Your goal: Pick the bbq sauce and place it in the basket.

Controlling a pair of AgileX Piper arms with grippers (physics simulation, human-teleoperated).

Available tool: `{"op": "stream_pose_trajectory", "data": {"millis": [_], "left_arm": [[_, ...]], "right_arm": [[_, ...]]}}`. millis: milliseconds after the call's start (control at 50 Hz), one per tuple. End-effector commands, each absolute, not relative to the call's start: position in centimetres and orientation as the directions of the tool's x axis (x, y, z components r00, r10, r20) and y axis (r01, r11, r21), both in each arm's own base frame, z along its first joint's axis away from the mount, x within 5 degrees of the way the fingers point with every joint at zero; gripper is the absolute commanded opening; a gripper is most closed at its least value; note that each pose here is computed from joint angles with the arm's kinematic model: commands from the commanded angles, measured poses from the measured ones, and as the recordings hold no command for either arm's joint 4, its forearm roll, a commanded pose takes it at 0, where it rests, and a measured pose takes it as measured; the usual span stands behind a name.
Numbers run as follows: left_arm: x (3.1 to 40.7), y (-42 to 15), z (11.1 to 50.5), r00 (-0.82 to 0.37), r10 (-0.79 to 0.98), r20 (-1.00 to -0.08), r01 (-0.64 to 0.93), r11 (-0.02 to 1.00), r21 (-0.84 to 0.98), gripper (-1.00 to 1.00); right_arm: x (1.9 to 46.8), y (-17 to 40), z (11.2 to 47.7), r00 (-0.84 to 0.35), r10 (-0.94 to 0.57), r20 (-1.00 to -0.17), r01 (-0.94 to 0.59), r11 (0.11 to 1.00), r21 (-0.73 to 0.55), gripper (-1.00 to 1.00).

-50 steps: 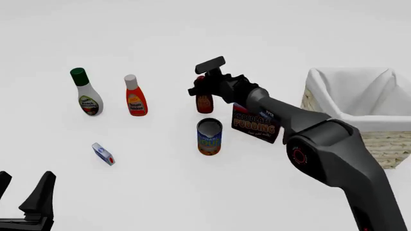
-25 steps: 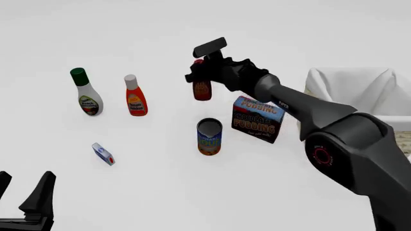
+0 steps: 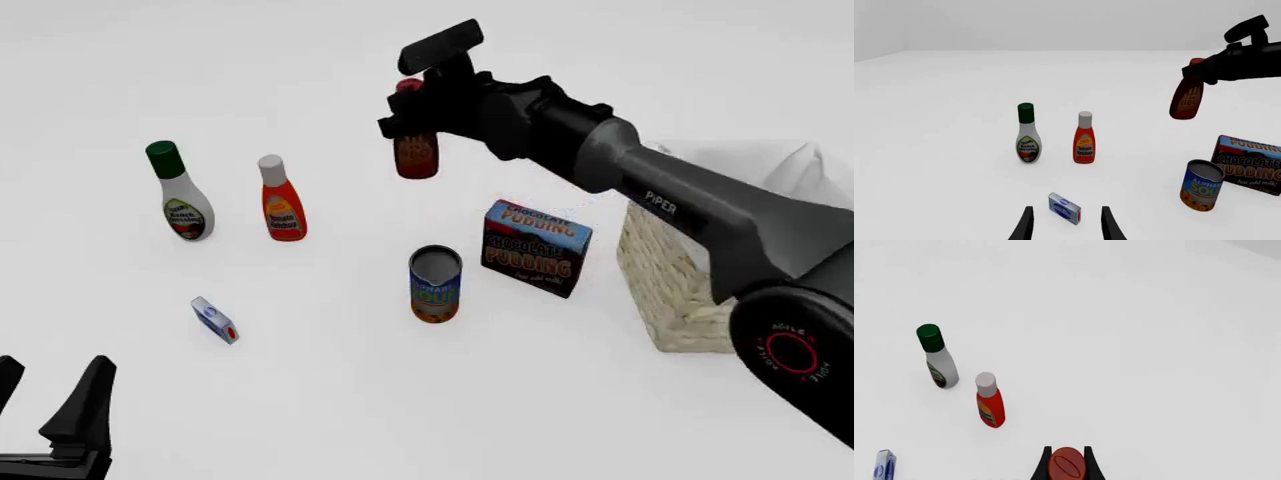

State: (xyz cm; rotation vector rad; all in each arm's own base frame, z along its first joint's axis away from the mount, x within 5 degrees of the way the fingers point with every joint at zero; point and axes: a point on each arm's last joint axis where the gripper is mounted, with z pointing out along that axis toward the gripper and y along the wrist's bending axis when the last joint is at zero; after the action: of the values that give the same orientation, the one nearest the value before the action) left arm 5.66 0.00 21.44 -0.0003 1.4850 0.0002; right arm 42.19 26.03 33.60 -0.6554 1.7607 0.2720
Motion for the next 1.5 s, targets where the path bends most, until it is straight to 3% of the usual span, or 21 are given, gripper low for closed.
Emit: {"op": "stream_pose_trajectory", "data": {"millis": [20, 760, 1500], "left_arm": [[5.7, 0.0, 21.4, 0.086, 0.0, -0.996, 0.0, 1.0, 0.0, 1.0], [5.7, 0.0, 21.4, 0.086, 0.0, -0.996, 0.0, 1.0, 0.0, 1.0], [5.7, 0.0, 21.4, 0.086, 0.0, -0.996, 0.0, 1.0, 0.0, 1.0]], "right_arm": [[39.1, 25.0, 37.7, -0.11, -0.276, -0.955, -0.566, 0.807, -0.168, -1.0], [32.1, 14.4, 46.4, -0.022, -0.239, -0.971, -0.423, 0.882, -0.208, -1.0], [28.2, 5.6, 48.6, -0.028, -0.25, -0.968, -0.208, 0.948, -0.239, -1.0]]}}
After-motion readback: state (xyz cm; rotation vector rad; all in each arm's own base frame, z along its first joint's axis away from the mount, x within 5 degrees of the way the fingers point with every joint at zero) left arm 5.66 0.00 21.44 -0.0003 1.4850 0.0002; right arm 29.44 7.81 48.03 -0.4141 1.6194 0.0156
